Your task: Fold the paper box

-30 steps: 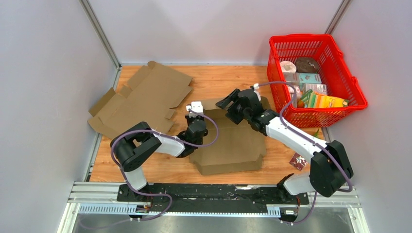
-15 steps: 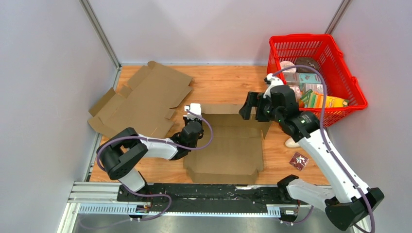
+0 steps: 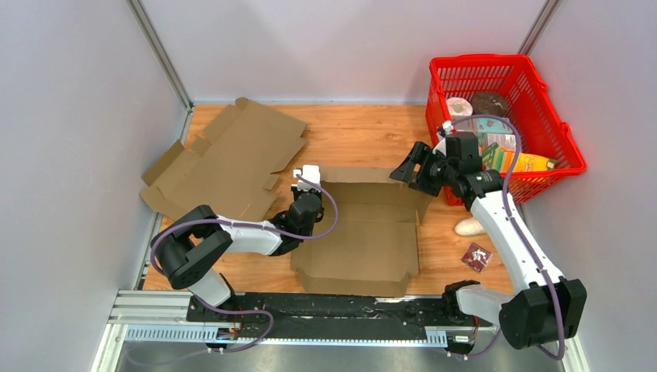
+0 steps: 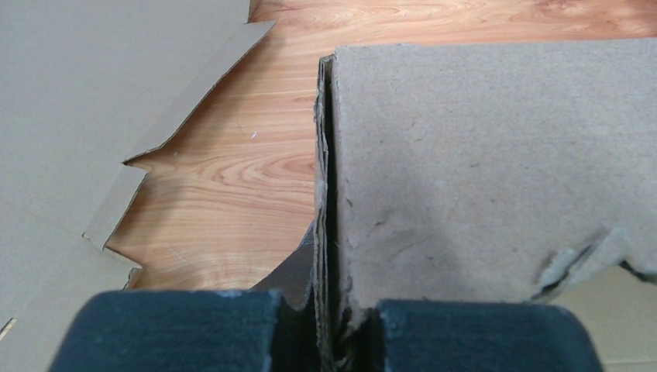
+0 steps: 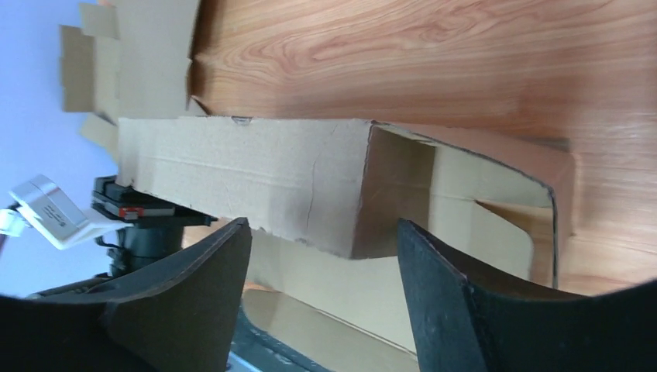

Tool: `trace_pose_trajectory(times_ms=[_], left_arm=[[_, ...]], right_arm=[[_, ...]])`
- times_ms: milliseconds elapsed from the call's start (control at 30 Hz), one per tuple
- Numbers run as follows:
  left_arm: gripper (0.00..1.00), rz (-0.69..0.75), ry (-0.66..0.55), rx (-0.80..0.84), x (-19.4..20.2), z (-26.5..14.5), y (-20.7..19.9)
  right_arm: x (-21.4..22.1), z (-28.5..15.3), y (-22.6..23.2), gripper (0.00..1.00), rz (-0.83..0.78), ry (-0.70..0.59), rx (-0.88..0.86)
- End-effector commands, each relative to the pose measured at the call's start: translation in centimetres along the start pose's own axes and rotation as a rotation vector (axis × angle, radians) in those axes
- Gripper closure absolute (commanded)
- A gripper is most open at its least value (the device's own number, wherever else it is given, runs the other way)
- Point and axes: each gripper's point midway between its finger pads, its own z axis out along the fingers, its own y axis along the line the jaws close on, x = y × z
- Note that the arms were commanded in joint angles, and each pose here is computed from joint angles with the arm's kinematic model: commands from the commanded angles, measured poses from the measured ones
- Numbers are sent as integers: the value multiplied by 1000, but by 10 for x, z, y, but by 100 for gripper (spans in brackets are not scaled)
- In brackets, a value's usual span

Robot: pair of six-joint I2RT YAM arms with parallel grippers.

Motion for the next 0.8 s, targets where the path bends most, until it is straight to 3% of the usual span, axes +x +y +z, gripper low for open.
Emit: trace_pose_trajectory(times_ms=[0,133,167,233,300,333,567,600,633,667,767], left_arm=[[100,-23,6,30,-4,-4,-6],[100,-28,5,39,-5,-4,-8],[100,-31,2,38,-6,-5,-7],[100,-37,-5,33,-8,-6,-6],[100,-41,-9,22,-9,-6,-3],[100,-41,-9,20,-9,-7,-2],[100,-83,-41,-42,-12,-12,15],[100,-86,-42,-44,-12,-12,16],[100,-87,-44,-46,-13,-12,16],[100,-88,-43,-50,-13,-12,17],[100,-103,-47,-82,-13,-13,23]], right_arm=[[-21,9,21,30,135,-54,-197],[-26,11,17,47,206,-57,-265],[-27,12,17,59,214,-63,-287],[-26,14,16,72,236,-54,-312],[-23,17,15,97,247,-49,-328],[-22,18,15,100,245,-48,-329],[-19,25,1,100,189,-59,-276],[-22,24,-1,92,146,-75,-253],[-22,21,-4,54,119,-84,-233],[-16,19,-10,45,113,-65,-196],[-10,4,-28,34,35,-100,-85]])
